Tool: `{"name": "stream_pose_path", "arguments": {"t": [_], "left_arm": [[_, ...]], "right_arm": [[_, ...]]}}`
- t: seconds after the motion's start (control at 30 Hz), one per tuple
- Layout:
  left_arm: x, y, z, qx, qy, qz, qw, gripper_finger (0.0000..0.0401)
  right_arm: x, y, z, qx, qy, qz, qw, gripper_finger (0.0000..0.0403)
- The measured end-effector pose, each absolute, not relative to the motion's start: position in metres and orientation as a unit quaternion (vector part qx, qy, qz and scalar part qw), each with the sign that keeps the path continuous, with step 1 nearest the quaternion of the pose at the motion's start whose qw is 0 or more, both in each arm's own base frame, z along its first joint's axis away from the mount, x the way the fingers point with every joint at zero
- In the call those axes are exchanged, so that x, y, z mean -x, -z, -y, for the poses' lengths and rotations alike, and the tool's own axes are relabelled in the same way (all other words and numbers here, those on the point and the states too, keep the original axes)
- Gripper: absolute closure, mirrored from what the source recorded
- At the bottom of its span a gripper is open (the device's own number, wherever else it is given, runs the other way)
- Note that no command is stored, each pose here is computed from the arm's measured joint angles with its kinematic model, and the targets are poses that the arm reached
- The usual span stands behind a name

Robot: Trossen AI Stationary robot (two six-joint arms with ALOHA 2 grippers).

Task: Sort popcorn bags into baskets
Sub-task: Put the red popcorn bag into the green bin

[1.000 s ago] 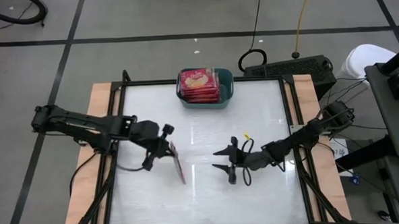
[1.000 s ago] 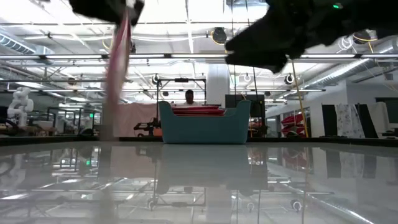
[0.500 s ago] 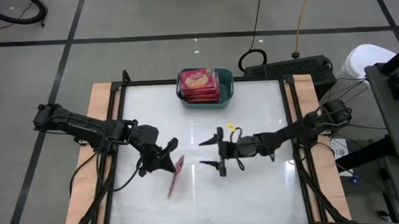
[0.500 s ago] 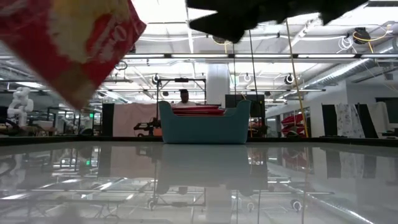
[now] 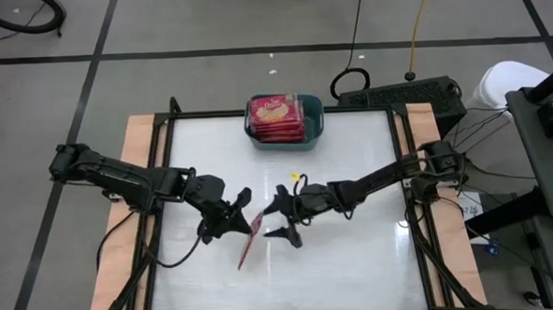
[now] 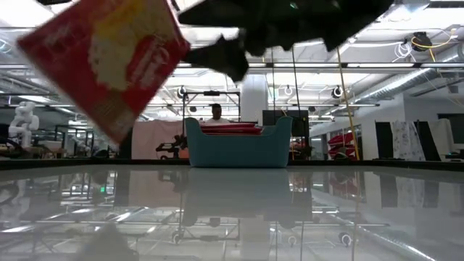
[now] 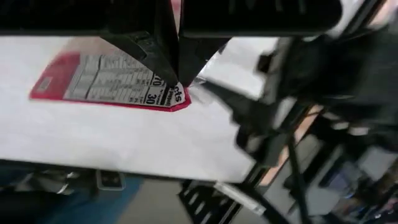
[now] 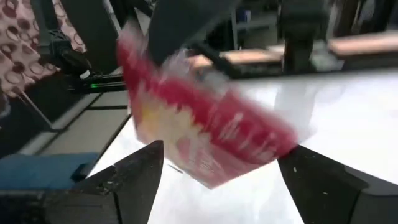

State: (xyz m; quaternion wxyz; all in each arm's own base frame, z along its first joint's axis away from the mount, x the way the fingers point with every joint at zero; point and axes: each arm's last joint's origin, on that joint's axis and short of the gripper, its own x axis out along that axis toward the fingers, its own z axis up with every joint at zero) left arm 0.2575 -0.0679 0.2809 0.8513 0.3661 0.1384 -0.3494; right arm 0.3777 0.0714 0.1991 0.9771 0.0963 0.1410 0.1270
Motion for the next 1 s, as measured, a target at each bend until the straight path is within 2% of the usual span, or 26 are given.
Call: {"name": "stream_pose_path", "arguments": {"t": [0.13,0.3,0.57,0.73,1.0], "left_arm": [[-0.256,-0.292,0.068,-0.397,0.319,-0.104,0.855,0.04],[-0.257,-0.301,0.069,-0.429,0.287,-0.064,0.854,0.04],[-0.262,-0.308,0.061,-0.477,0.215,-0.05,0.851,0.04],[-0.263,-0.316,0.052,-0.506,0.18,-0.024,0.843,0.04],[-0.266,-0.326,0.038,-0.519,0.165,0.026,0.838,0.04]], "right_arm": [[-0.358,-0.175,-0.076,-0.153,-0.126,-0.153,0.968,0.0099],[-0.338,-0.154,-0.08,-0.202,-0.106,-0.093,0.969,0.0099],[-0.347,-0.145,-0.089,-0.279,-0.113,-0.067,0.951,0.0099],[-0.349,-0.135,-0.088,-0.301,-0.109,-0.064,0.945,0.0099],[-0.352,-0.142,-0.081,-0.288,-0.119,0.006,0.95,0.0101]]}}
